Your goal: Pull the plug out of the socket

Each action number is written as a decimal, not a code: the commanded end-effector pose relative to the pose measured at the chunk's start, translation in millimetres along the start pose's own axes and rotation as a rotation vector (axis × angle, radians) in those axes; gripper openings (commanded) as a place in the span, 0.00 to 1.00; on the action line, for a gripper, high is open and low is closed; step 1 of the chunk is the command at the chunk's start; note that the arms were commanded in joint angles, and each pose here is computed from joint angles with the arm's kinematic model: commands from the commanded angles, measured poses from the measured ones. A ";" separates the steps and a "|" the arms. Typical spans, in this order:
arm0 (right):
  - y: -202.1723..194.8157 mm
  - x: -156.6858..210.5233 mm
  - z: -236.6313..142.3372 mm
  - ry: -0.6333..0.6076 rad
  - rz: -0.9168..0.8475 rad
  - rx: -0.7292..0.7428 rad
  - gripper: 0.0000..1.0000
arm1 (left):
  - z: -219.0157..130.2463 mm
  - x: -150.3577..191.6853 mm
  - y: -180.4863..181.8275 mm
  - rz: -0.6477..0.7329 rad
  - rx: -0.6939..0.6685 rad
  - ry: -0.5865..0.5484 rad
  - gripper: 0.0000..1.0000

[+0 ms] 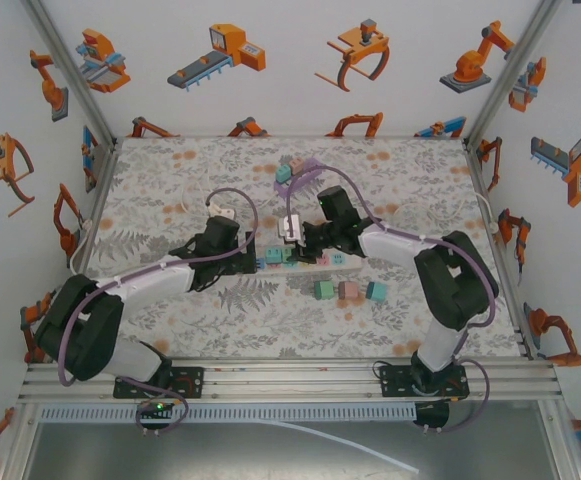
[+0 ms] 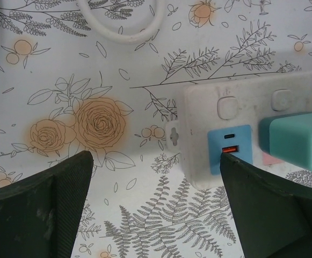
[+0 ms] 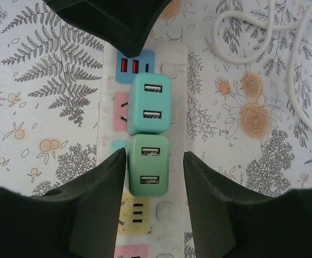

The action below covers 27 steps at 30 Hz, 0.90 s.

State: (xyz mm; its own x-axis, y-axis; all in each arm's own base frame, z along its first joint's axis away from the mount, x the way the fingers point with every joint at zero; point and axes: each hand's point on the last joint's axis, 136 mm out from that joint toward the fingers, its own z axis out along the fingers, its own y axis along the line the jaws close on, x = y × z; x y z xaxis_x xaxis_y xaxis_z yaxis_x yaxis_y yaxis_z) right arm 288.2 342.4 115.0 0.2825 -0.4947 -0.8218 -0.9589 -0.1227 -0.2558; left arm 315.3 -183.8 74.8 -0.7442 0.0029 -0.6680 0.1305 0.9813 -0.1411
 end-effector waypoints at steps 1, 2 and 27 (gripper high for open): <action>0.5 -4.0 4.1 -0.001 -0.002 -0.026 0.43 | 3.3 -5.3 -3.5 -0.032 0.013 -0.006 0.93; 0.8 -4.2 4.8 -0.001 -0.001 -0.029 0.42 | 3.8 -4.3 -3.3 -0.036 0.014 -0.005 0.93; -8.9 -25.4 3.1 -0.028 0.093 -0.058 0.23 | 21.6 34.6 15.3 0.020 -0.103 0.158 0.93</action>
State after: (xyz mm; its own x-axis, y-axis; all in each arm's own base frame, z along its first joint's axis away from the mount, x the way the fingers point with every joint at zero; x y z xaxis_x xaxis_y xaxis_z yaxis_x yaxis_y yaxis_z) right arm 287.9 344.9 111.8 0.1851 -0.5417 -0.8200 -0.9826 -0.1144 -0.1462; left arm 323.9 -195.3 67.9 -0.7703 -0.0124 -0.6376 0.1196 0.9792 -0.1636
